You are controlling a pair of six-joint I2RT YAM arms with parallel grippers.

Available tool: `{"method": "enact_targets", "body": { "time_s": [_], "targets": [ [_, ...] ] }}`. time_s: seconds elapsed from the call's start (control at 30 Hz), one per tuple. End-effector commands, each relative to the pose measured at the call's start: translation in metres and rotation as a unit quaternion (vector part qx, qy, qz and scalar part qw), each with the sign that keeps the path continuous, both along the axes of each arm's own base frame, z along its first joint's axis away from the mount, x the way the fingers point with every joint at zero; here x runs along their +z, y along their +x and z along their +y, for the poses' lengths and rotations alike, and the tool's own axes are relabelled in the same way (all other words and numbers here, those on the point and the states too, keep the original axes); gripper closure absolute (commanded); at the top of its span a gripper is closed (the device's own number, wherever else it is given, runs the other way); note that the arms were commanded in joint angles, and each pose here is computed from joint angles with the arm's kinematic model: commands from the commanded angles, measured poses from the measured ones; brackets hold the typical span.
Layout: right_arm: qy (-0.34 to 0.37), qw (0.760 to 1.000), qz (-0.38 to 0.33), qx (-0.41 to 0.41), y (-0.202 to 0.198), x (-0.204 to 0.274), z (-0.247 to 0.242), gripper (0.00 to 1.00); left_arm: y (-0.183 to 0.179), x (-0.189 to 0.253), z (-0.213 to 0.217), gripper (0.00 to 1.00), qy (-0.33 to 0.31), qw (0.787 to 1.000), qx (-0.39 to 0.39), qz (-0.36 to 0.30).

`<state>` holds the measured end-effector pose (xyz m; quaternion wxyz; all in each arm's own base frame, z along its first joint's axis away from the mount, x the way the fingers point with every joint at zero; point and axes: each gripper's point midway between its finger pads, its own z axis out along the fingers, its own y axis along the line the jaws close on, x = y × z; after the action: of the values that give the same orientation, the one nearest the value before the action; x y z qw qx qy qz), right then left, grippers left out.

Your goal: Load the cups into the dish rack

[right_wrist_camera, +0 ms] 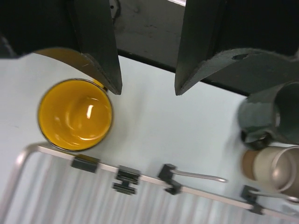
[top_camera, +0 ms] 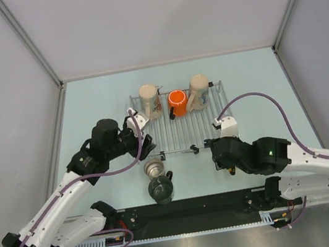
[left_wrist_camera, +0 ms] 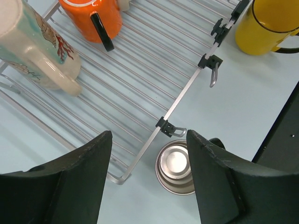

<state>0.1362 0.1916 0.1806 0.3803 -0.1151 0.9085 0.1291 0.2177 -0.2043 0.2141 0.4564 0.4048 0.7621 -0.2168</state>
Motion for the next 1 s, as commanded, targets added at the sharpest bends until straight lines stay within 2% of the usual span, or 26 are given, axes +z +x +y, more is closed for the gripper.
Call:
{"method": "enact_targets", "body": {
  "time_s": [0.0,0.2,0.37,0.53,0.63,0.77,0.97],
  "targets": [
    [-0.033,0.996,-0.015,-0.084,0.009,-0.003,-0.038,0.45,-0.008,0.010,0.004,0.30,-0.012,0.999,-0.017,-0.029],
    [-0.020,0.995,-0.007,-0.097,0.019,-0.010,-0.035,0.45,-0.014,0.011,0.006,0.31,-0.018,0.999,-0.018,-0.027],
    [-0.017,0.996,0.017,-0.084,0.026,-0.035,-0.018,0.45,-0.010,0.004,0.003,0.31,-0.012,1.000,-0.015,-0.015],
    [-0.008,0.997,0.048,-0.066,0.032,-0.061,-0.003,0.46,0.009,-0.026,0.002,0.33,0.035,0.999,0.004,0.011],
    [-0.013,0.996,0.054,-0.066,0.034,-0.070,-0.002,0.46,0.011,-0.028,0.004,0.33,0.039,0.999,0.007,0.007],
    [-0.007,0.995,0.058,-0.080,0.039,-0.078,-0.001,0.58,0.007,-0.022,0.004,0.34,0.029,1.000,0.002,0.002],
    [-0.022,0.993,0.072,-0.089,0.040,-0.093,-0.004,0.59,0.005,-0.018,0.007,0.34,0.029,1.000,0.006,-0.003]
  ]
}}
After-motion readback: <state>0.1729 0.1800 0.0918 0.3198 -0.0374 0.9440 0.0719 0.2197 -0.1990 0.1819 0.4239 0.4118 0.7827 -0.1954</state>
